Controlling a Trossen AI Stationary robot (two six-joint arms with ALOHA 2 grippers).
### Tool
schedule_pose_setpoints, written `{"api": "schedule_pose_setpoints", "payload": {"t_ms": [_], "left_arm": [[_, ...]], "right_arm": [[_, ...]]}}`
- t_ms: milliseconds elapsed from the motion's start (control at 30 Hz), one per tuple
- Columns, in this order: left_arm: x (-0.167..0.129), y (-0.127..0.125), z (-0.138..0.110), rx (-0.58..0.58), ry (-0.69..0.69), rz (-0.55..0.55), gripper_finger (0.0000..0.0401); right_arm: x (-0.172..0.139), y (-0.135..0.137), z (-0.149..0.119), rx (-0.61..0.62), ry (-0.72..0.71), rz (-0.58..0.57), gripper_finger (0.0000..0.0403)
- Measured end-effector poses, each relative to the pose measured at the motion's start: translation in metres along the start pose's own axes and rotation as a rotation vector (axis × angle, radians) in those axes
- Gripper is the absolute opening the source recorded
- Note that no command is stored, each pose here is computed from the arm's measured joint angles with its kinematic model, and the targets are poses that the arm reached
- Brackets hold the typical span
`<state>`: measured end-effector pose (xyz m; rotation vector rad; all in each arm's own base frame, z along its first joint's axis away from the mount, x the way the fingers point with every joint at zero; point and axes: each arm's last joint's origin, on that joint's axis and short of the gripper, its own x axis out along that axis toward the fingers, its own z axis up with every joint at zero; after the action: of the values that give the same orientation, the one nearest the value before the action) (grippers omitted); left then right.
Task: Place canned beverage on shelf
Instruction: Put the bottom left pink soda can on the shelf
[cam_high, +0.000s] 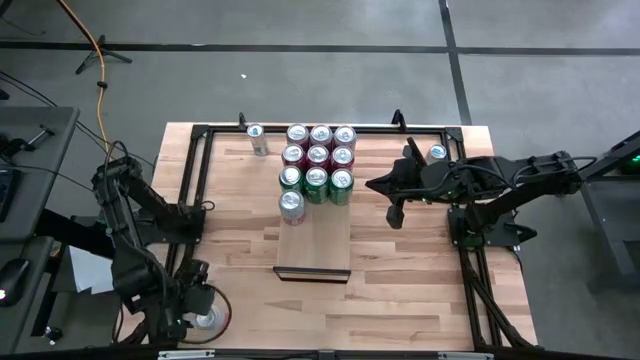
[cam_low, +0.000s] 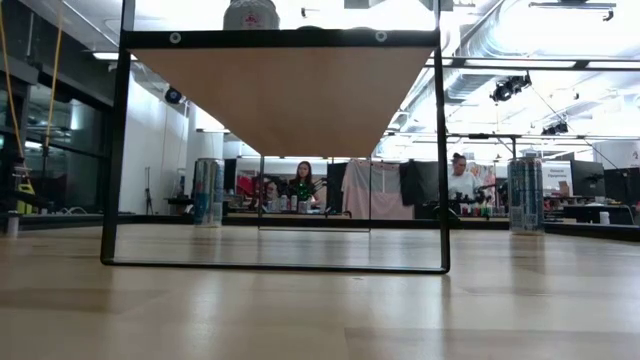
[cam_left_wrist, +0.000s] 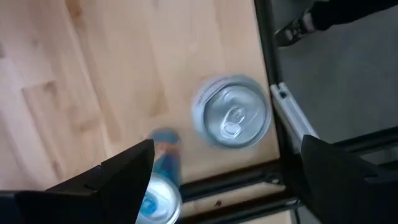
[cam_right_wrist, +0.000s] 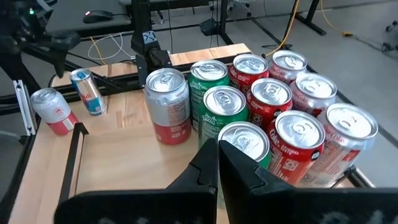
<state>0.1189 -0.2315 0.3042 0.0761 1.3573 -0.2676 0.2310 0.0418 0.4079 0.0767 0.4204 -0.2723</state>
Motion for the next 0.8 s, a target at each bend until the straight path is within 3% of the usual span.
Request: {"api": "schedule_pose_setpoints", "payload": {"t_ms": [200,467,800], "left_arm": [[0.019,-0.017,0.000,0.065,-0.064,-0.052,0.0337],[0.054,-0.028,0.003,0.168,0.004,0.071,0.0337],[0.081,-0.036,0.005,0.152,0.077,0.120,0.0336]], "right_arm": [[0.000,0.000,-0.002,0.009,0.017,-0.003,0.0000],[0.000,-0.001,-0.002,0.009,0.016,-0.008,0.0000],[0.000,-0.001,-0.002,0.009,0.016,-0.009,0.0000]]}}
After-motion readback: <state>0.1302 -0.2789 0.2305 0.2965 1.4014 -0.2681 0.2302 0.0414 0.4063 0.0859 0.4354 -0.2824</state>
